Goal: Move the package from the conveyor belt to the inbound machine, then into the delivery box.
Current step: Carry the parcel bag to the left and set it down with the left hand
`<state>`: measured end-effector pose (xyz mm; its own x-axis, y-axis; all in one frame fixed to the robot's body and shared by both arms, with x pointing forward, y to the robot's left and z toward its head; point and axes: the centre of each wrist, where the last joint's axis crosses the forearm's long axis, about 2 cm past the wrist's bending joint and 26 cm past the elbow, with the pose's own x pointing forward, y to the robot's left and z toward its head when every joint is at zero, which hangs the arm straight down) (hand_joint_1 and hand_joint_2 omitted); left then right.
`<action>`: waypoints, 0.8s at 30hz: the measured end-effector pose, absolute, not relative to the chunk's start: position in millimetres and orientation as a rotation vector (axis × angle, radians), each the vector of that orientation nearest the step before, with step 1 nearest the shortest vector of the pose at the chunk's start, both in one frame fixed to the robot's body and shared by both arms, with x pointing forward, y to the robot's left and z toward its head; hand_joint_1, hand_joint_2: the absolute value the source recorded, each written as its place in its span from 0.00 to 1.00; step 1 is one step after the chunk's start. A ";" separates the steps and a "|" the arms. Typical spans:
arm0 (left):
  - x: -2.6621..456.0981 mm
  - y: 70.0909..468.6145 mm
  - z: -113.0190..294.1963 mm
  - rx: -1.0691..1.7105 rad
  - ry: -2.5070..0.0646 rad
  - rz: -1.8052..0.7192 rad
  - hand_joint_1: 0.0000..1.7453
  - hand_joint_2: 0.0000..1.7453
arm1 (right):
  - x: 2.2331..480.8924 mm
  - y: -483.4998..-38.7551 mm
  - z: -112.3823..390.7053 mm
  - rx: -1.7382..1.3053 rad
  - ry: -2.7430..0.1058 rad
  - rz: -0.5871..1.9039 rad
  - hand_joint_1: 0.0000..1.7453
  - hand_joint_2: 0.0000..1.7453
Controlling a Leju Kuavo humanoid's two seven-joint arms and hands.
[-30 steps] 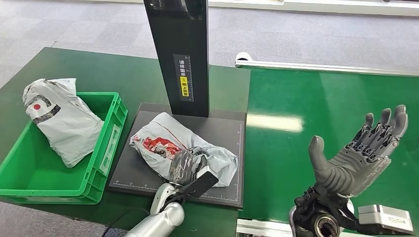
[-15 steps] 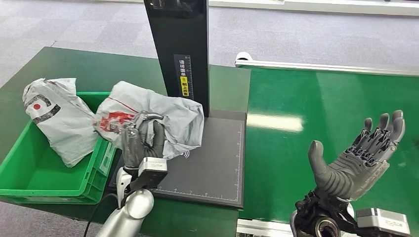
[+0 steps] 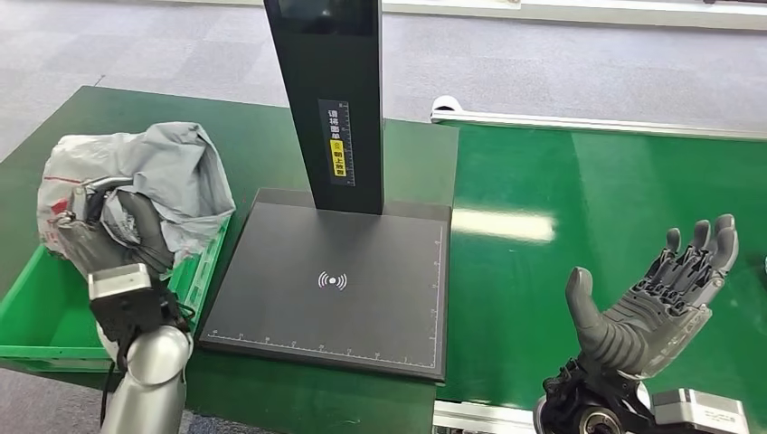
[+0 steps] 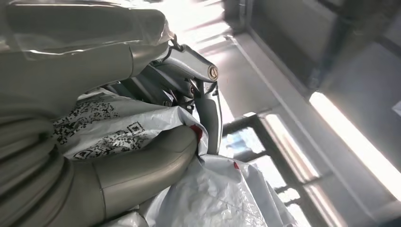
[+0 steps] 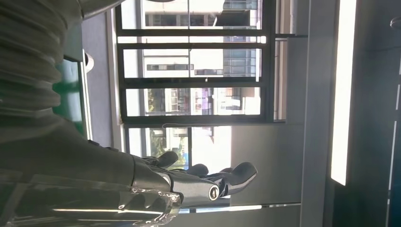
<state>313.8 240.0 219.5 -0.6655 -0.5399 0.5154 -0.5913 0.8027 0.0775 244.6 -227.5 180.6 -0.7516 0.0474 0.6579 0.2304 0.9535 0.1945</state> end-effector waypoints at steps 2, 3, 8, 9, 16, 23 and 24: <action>319.6 253.5 216.9 0.869 -2.428 0.145 1.00 1.00 | 244.4 -227.6 180.4 -0.195 -2.405 -0.347 0.00 1.00; 321.4 258.4 215.8 0.883 -2.418 0.147 1.00 1.00 | 244.3 -227.6 180.3 -0.195 -2.405 -0.347 0.00 1.00; 324.9 269.6 212.1 0.921 -2.388 0.152 1.00 1.00 | 244.2 -227.7 180.2 -0.197 -2.404 -0.349 0.00 1.00; 325.1 270.7 211.5 0.924 -2.384 0.153 1.00 1.00 | 244.2 -227.7 180.2 -0.198 -2.404 -0.349 0.00 1.00; 326.4 275.5 209.6 0.949 -2.366 0.150 1.00 1.00 | 244.3 -227.7 180.2 -0.196 -2.403 -0.349 0.00 1.00; 359.3 319.2 197.8 1.203 -2.243 -0.010 1.00 1.00 | 244.9 -227.2 178.4 -0.150 -2.357 -0.328 0.00 1.00; 364.7 329.8 194.4 1.232 -2.207 -0.016 1.00 1.00 | 245.0 -227.2 177.7 -0.146 -2.351 -0.325 0.00 1.00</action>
